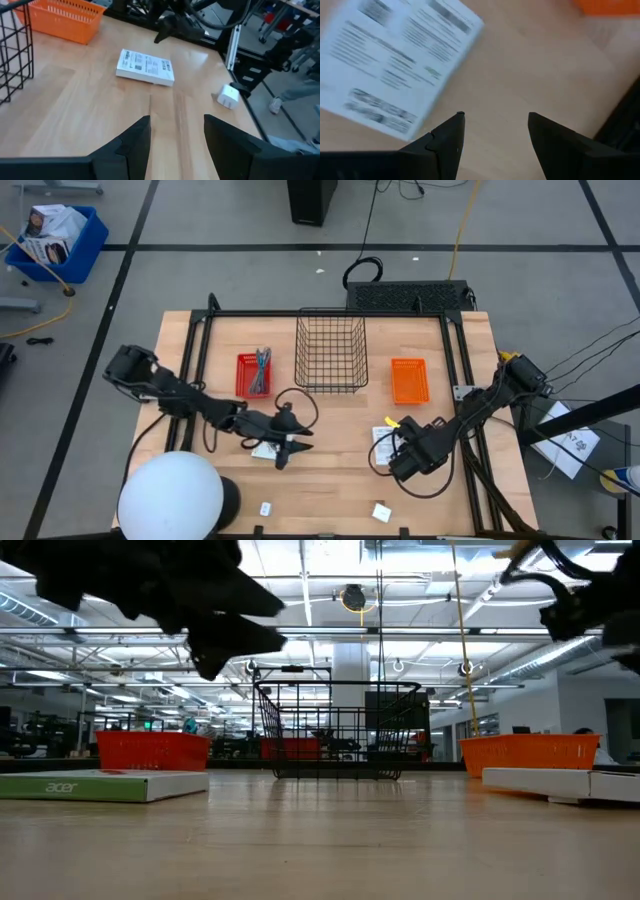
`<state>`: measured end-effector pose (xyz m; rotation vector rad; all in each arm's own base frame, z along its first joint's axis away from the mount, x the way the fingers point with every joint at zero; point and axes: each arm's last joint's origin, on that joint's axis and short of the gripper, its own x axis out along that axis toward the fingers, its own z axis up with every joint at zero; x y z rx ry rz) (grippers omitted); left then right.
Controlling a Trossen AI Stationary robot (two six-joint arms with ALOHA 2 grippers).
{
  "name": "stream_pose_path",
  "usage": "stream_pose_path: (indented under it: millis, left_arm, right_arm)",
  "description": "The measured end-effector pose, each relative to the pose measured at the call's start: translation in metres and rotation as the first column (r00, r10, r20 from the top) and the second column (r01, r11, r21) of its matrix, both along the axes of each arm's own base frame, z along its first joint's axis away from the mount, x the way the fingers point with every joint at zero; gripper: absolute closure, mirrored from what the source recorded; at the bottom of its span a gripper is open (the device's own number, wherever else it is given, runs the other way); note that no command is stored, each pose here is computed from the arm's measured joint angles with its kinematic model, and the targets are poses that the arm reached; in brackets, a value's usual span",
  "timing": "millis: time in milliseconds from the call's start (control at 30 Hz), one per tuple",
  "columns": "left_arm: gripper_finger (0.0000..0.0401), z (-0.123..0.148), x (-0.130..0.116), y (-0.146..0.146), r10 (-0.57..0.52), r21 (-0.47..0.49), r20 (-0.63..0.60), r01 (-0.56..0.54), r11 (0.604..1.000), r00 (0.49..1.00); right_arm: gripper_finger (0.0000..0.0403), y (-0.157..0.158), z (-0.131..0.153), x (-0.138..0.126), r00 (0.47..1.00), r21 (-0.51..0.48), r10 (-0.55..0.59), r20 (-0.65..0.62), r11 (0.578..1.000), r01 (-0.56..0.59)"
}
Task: Pick and place items into bin
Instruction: Put the right card reader box into the orange basket
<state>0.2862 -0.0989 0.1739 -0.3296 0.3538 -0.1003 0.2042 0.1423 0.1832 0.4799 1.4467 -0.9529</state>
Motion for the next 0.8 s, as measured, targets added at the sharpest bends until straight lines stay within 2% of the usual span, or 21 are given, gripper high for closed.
stream_pose_path:
  millis: [167, 367, 600, 800]
  left_arm:
    - [0.0216, -0.007, 0.022, -0.004, 0.000, 0.043, -0.025, 0.001, 0.999, 1.000]
    - [0.0249, -0.018, 0.046, -0.004, -0.011, 0.104, -0.114, 0.023, 0.994, 0.993]
    - [0.0313, -0.021, 0.069, 0.003, 0.009, 0.121, -0.104, 0.004, 0.993, 0.994]
    - [0.0387, -0.025, 0.084, 0.011, -0.013, 0.096, -0.124, 0.025, 0.995, 0.992]
  right_arm:
    - [0.0193, -0.002, -0.009, -0.006, 0.999, -0.024, -0.048, -0.004, 0.999, 0.048]
    - [0.0193, -0.003, -0.024, -0.007, 0.997, 0.012, -0.060, 0.047, 0.998, 0.059]
    - [0.0193, -0.004, -0.033, -0.008, 0.996, 0.021, -0.059, 0.070, 0.998, 0.058]
    - [0.0198, -0.003, -0.035, -0.004, 0.989, 0.005, -0.037, 0.146, 0.999, 0.036]
